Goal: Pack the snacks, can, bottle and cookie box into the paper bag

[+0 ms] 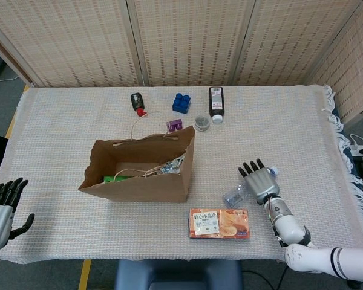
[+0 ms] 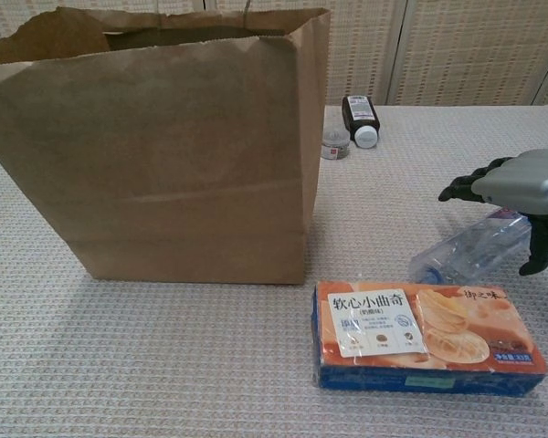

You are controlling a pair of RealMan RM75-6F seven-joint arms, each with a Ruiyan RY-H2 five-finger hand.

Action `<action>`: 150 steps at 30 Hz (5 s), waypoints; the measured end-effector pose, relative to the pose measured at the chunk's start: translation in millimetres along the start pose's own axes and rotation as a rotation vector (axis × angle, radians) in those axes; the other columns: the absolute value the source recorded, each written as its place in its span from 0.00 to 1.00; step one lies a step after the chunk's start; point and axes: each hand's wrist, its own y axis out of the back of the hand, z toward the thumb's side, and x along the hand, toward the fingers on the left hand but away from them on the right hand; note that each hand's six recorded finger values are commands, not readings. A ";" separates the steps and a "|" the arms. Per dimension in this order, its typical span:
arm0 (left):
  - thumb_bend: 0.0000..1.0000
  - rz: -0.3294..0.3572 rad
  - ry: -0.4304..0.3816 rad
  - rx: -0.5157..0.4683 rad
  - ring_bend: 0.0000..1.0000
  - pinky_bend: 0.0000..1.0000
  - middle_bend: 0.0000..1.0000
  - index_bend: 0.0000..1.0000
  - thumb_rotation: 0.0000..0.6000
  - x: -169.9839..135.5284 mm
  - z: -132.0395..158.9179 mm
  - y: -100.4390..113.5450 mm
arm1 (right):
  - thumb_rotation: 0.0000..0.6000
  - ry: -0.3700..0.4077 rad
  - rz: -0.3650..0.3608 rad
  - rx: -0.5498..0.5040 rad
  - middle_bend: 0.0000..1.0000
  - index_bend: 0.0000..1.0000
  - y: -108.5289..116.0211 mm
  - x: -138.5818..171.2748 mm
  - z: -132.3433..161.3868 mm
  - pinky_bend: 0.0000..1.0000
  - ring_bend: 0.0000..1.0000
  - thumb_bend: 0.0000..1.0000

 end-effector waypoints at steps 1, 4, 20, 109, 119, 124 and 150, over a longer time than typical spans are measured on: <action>0.36 0.000 0.000 0.000 0.00 0.00 0.00 0.04 1.00 0.0 -0.1 0.0 | 1.00 -0.001 0.000 -0.007 0.00 0.00 -1.1 -2.0 1.2 0.07 0.00 0.01; 0.36 0.000 0.000 -0.001 0.00 0.00 0.00 0.04 1.00 0.0 0.0 0.0 | 1.00 -0.002 0.004 -0.026 0.02 0.00 -5.4 -7.7 4.7 0.12 0.00 0.03; 0.36 0.000 0.001 -0.004 0.00 0.00 0.00 0.04 1.00 -0.5 -0.6 0.1 | 1.00 -0.019 -0.066 -0.114 0.60 0.69 -3.9 -11.5 0.8 0.74 0.63 0.39; 0.36 0.002 0.001 -0.018 0.00 0.00 0.00 0.04 1.00 -0.9 -0.9 0.2 | 1.00 0.430 -0.862 -1.786 0.60 0.62 335.2 101.9 71.1 0.72 0.58 0.39; 0.36 0.001 0.000 -0.020 0.00 0.00 0.00 0.04 1.00 -1.2 -1.3 0.3 | 1.00 0.400 -0.718 -1.737 0.60 0.60 316.5 83.8 99.8 0.72 0.58 0.39; 0.36 0.001 0.000 -0.024 0.00 0.00 0.00 0.04 1.00 -1.5 -2.0 0.3 | 1.00 0.377 -0.672 -1.682 0.60 0.58 302.6 70.4 116.3 0.72 0.57 0.39; 0.36 0.002 0.002 -0.023 0.00 0.00 0.00 0.04 1.00 -2.3 -2.3 0.5 | 1.00 0.350 -0.540 -1.508 0.13 0.00 281.0 57.1 123.0 0.14 0.04 0.24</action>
